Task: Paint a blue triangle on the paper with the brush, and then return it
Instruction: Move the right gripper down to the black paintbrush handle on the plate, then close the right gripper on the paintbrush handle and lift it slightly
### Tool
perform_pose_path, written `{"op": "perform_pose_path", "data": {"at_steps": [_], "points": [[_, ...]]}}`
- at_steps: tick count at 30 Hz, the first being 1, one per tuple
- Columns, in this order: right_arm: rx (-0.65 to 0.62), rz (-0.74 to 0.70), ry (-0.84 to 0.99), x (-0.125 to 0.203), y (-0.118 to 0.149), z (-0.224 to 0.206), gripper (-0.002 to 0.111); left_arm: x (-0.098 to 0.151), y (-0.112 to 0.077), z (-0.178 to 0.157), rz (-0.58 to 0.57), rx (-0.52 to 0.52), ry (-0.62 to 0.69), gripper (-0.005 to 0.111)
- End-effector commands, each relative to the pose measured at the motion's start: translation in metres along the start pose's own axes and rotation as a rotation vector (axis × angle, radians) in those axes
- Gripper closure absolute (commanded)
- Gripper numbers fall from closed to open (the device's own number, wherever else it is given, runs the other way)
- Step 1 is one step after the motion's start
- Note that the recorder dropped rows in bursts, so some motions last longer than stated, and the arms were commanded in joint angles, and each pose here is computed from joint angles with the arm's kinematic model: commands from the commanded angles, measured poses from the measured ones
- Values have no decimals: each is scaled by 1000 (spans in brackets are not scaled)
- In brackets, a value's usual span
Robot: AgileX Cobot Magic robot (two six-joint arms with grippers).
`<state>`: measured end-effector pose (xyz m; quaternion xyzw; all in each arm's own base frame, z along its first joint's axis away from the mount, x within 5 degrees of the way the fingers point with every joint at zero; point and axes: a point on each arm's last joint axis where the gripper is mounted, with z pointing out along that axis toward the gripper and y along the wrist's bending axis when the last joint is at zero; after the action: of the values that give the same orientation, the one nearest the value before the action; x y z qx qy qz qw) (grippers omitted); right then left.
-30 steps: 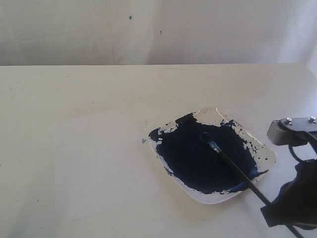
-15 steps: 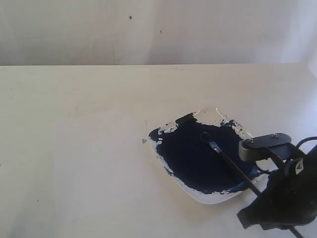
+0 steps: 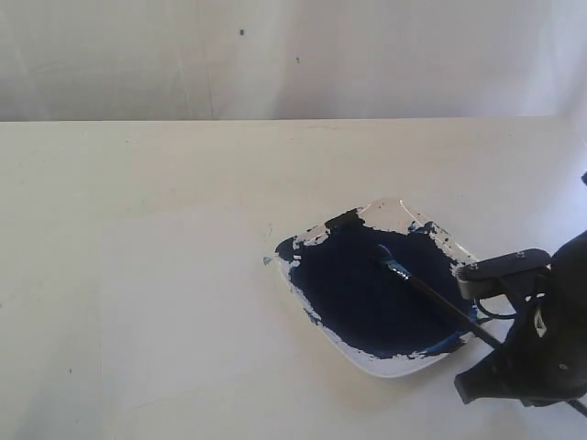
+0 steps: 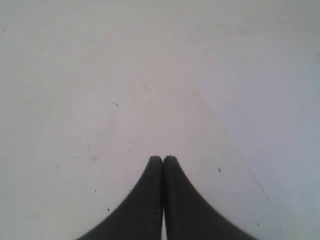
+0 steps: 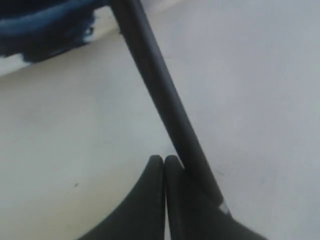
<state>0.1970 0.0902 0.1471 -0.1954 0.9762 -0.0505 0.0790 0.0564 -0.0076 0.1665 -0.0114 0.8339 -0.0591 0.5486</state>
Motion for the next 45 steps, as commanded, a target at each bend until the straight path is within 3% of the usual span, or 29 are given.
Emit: {"op": "perform_pose_path", "data": {"at_steps": [1, 25, 45], "points": [[76, 14, -43, -7, -6, 4, 108, 2, 0, 1, -6, 6, 10, 107], [231, 15, -247, -41, -18, 3, 108, 2, 0, 1, -6, 6, 10, 107], [333, -24, -243, -73, -22, 15, 108, 2, 0, 1, -6, 6, 10, 107]]}}
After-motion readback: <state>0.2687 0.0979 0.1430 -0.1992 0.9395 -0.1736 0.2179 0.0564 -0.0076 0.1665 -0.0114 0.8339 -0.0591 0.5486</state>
